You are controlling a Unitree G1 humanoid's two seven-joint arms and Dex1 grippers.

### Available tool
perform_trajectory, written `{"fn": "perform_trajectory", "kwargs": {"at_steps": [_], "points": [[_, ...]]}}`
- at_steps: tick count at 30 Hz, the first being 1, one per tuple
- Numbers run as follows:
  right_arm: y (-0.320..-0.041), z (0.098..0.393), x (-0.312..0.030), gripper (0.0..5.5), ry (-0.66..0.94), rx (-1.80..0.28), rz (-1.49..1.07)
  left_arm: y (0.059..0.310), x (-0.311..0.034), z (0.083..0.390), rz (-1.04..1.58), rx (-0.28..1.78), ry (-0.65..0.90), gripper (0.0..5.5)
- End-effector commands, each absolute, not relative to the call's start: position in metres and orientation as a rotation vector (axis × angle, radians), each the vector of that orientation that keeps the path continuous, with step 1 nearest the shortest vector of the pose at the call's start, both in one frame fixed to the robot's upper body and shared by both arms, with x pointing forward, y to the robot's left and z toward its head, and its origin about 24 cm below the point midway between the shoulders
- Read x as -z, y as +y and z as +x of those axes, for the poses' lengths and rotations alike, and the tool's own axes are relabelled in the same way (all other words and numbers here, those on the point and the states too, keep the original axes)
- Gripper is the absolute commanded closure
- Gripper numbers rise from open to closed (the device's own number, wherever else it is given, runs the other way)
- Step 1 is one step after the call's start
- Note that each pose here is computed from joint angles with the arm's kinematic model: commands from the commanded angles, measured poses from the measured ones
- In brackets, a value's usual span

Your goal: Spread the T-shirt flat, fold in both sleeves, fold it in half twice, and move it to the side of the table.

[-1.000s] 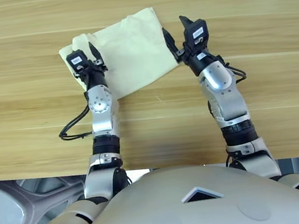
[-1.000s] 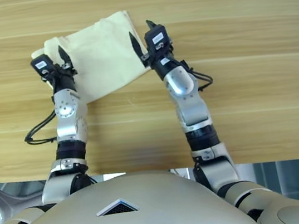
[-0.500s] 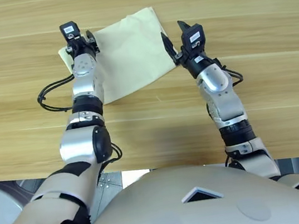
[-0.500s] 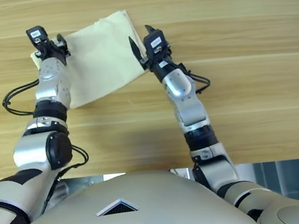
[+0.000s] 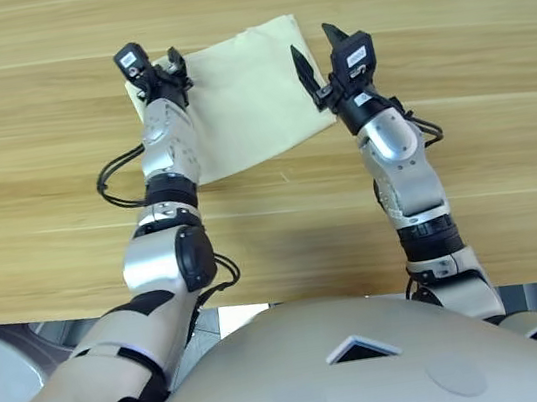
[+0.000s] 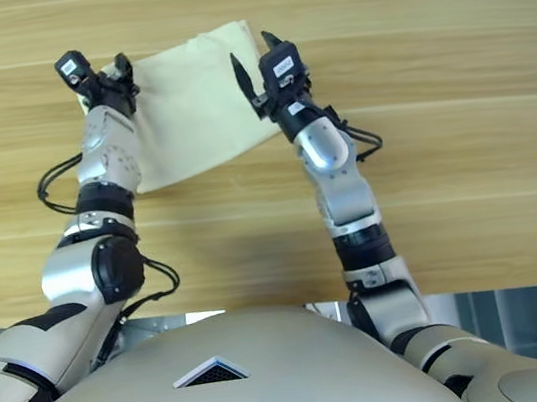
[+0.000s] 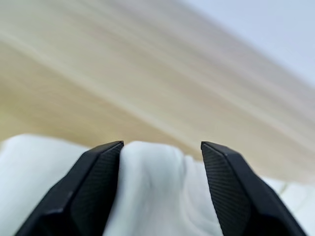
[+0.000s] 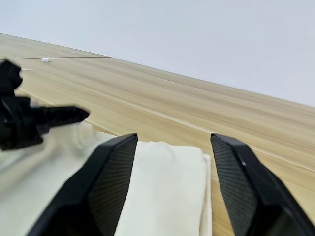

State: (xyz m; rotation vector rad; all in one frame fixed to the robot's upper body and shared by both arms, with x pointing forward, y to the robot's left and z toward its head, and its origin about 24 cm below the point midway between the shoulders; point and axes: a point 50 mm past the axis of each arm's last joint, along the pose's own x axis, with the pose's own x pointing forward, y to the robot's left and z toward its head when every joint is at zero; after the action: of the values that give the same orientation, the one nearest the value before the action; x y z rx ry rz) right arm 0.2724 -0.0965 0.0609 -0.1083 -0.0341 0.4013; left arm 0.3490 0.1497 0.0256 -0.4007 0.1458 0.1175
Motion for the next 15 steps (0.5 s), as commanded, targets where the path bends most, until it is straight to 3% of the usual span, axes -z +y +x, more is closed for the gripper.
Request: {"fn": "perform_trajectory", "kwargs": {"at_steps": [1, 3, 6, 10, 15], "points": [[-0.08, 0.284, -0.063, 2.75, -0.025, -0.404, -0.136, 0.151, -0.077, 0.343, -0.382, 0.024, -0.25, 2.57], [-0.065, 0.29, -0.056, 2.75, 0.012, -0.397, -0.154, 0.151, -0.09, 0.33, -0.398, 0.092, -0.392, 2.57], [-0.038, 0.293, -0.043, 2.75, 0.067, -0.417, -0.17, 0.154, -0.09, 0.311, -0.442, 0.134, -0.455, 2.57], [-0.016, 0.299, -0.031, 2.75, 0.135, -0.408, -0.149, 0.144, -0.082, 0.287, -0.493, 0.185, -0.424, 2.57], [0.007, 0.298, -0.018, 2.75, 0.23, -0.361, -0.072, 0.157, -0.087, 0.299, -0.453, 0.016, -0.371, 2.57]]}}
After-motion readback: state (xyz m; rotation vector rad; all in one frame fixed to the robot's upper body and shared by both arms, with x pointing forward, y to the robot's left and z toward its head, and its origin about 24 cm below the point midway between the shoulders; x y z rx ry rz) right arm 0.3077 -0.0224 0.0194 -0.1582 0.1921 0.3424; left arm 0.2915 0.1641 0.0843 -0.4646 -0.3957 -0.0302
